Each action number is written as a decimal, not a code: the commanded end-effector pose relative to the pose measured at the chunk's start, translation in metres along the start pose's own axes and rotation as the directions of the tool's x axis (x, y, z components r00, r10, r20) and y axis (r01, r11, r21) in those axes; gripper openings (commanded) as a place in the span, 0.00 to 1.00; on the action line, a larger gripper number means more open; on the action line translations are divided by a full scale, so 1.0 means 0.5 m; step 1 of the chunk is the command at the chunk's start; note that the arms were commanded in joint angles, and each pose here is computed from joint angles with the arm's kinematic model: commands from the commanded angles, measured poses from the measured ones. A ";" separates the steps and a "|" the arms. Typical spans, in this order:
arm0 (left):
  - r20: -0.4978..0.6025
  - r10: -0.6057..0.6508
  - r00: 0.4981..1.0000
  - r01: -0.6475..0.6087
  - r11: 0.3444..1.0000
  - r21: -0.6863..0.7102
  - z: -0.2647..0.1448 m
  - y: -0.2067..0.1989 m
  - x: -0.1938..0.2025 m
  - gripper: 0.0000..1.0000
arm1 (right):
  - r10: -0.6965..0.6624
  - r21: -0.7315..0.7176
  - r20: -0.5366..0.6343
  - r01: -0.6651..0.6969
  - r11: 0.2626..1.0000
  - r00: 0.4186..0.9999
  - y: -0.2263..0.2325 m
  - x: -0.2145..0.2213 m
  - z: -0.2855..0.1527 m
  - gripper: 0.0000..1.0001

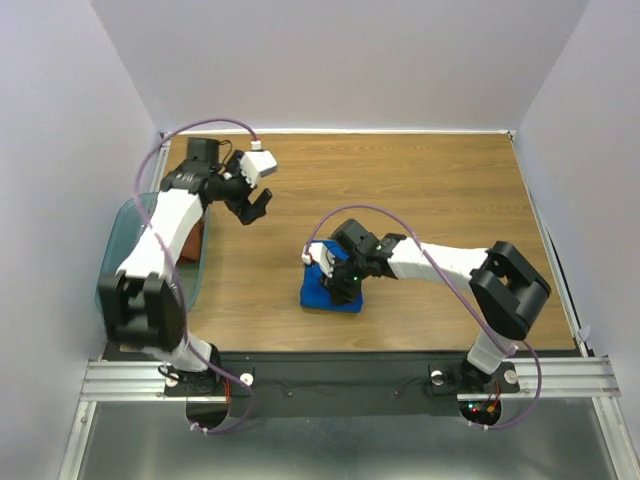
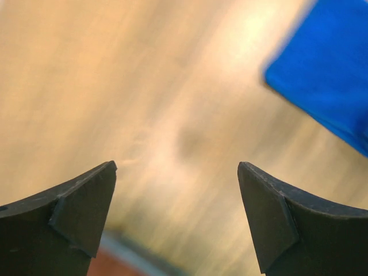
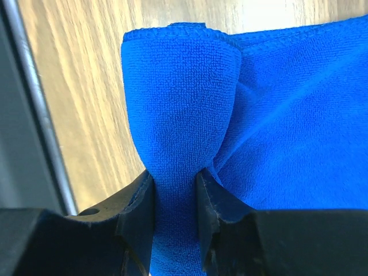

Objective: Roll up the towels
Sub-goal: Roll the towel

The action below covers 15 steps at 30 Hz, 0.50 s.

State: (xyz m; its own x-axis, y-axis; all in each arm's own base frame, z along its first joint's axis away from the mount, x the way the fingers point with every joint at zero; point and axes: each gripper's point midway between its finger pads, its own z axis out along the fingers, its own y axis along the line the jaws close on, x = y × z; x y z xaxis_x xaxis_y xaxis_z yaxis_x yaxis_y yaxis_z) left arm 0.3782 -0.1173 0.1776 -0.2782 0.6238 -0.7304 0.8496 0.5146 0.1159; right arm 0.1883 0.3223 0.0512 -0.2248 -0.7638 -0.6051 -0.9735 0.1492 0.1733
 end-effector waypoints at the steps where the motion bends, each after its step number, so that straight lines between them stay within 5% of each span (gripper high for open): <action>1: 0.248 0.178 0.952 -0.107 0.955 -0.277 -0.125 0.022 -0.152 0.99 | 0.187 -0.226 -0.039 -0.191 0.955 0.982 0.046 0.005 -0.002 0.01; 7: 0.352 0.156 0.923 -0.055 0.958 -0.280 -0.197 -0.051 -0.172 0.99 | 0.296 -0.343 -0.047 -0.294 0.892 0.954 0.031 -0.012 0.004 0.01; 9: 0.356 0.195 0.914 -0.126 0.970 -0.208 -0.193 -0.097 -0.163 0.99 | 0.333 -0.391 -0.073 -0.334 0.858 0.940 0.033 -0.006 0.014 0.01; 12: 0.213 0.240 0.947 -0.218 0.968 -0.125 -0.135 -0.186 -0.099 0.99 | 0.395 -0.439 -0.086 -0.390 0.809 0.915 0.016 -0.002 0.020 0.01; 15: 0.176 0.416 0.892 -0.409 0.909 -0.076 -0.098 -0.279 -0.060 0.99 | 0.438 -0.487 -0.088 -0.422 0.765 0.895 0.006 -0.008 0.019 0.01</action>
State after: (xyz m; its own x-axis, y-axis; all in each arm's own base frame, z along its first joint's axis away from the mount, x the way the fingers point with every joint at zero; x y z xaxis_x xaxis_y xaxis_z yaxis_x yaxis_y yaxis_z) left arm 0.2885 -0.1641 0.2567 0.0898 0.5644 -0.8206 0.8116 0.4362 0.3888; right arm 0.1935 0.3356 0.0478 -0.5582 -0.6797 -0.4758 -0.7346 0.1383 0.6643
